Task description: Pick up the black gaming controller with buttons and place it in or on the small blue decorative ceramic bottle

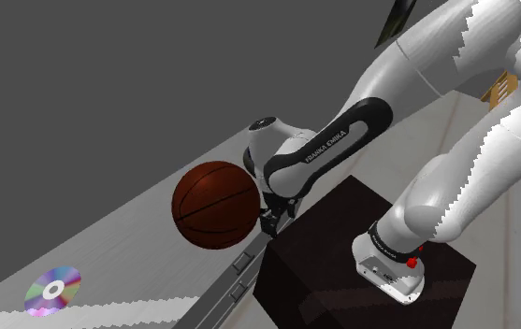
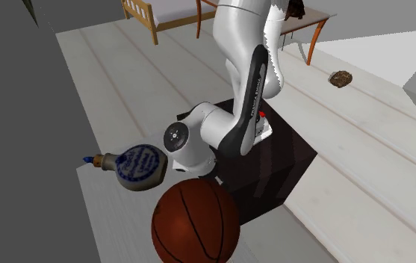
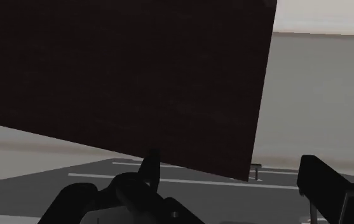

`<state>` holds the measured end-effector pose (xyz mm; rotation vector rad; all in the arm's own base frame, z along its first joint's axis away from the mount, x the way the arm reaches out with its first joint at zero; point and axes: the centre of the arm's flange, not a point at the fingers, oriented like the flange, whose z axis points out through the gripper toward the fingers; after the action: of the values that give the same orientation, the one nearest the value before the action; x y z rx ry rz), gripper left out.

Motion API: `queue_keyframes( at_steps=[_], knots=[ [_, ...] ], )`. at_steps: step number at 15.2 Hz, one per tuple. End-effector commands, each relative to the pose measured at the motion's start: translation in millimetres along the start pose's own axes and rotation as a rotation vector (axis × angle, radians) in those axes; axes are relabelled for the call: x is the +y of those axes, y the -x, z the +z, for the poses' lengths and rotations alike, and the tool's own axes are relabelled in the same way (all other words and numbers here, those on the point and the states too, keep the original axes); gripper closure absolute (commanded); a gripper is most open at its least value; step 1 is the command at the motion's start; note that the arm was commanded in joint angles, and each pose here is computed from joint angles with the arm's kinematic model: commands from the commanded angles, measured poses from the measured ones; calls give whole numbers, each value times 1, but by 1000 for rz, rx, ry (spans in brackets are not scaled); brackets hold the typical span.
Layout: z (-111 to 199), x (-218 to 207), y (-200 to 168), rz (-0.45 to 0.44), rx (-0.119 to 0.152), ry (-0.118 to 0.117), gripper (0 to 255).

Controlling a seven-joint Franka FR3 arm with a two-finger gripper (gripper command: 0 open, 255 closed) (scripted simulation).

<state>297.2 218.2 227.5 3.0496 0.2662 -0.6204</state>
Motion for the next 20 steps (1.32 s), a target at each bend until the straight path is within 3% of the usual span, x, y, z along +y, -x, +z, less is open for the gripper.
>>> queue_keyframes(
  at_steps=[1,7,8,15,20],
  knots=[
    [-3,-1,-3,-3,23,-5,0],
    [-45,-48,-47,-395,83,262,0],
    [-48,-52,-50,-423,87,281,0],
    [-12,-43,-55,-423,87,281,0],
    [-9,-42,-55,-423,87,281,0]
  ],
)
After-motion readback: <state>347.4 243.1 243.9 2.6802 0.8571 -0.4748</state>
